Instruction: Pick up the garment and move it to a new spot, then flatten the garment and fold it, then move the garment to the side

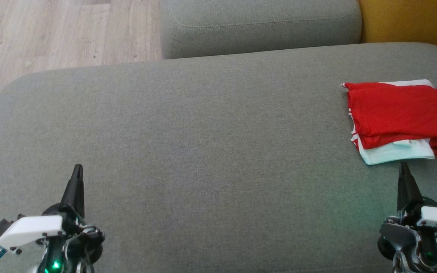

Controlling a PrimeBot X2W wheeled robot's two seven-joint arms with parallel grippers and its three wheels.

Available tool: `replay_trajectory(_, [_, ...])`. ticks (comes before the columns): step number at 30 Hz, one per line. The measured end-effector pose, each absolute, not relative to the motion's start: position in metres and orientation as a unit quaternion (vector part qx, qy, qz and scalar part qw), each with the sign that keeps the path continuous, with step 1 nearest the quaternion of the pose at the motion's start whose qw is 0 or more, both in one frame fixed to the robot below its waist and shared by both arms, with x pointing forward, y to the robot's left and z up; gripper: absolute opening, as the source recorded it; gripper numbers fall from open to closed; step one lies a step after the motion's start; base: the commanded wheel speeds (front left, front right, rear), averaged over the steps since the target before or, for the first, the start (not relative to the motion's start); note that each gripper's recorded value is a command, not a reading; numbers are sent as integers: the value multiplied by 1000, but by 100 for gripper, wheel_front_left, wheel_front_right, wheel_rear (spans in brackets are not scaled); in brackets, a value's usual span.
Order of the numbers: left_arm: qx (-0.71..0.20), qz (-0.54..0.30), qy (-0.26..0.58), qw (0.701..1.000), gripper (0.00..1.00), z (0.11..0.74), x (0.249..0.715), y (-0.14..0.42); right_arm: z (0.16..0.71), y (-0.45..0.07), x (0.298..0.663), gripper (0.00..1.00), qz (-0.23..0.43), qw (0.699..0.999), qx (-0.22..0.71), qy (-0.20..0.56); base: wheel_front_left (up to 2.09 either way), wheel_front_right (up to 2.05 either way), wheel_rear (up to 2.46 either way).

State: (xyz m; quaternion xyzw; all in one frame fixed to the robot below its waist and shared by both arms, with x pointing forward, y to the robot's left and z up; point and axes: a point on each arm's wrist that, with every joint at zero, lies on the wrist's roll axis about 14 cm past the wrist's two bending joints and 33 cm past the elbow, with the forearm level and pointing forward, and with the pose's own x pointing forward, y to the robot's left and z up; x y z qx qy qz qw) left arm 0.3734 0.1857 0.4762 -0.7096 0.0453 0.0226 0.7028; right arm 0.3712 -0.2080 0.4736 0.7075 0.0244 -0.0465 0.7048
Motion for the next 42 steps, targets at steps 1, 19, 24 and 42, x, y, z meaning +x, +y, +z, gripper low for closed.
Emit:
replay_trajectory(1, [-710,23,45,703,0,476,373,186,474,-208,371,0,-46,705,707,24,0,0,0])
replay_trajectory(19, [-710,26,41,702,0,476,373,189,474,-208,371,0,-46,705,707,24,0,0,0])
replay_trajectory(24, [-711,26,41,702,0,476,373,189,474,-208,371,0,-46,705,707,24,0,0,0])
replay_trajectory(42, [-710,27,40,702,0,476,373,190,474,-208,371,0,-46,705,707,24,0,0,0])
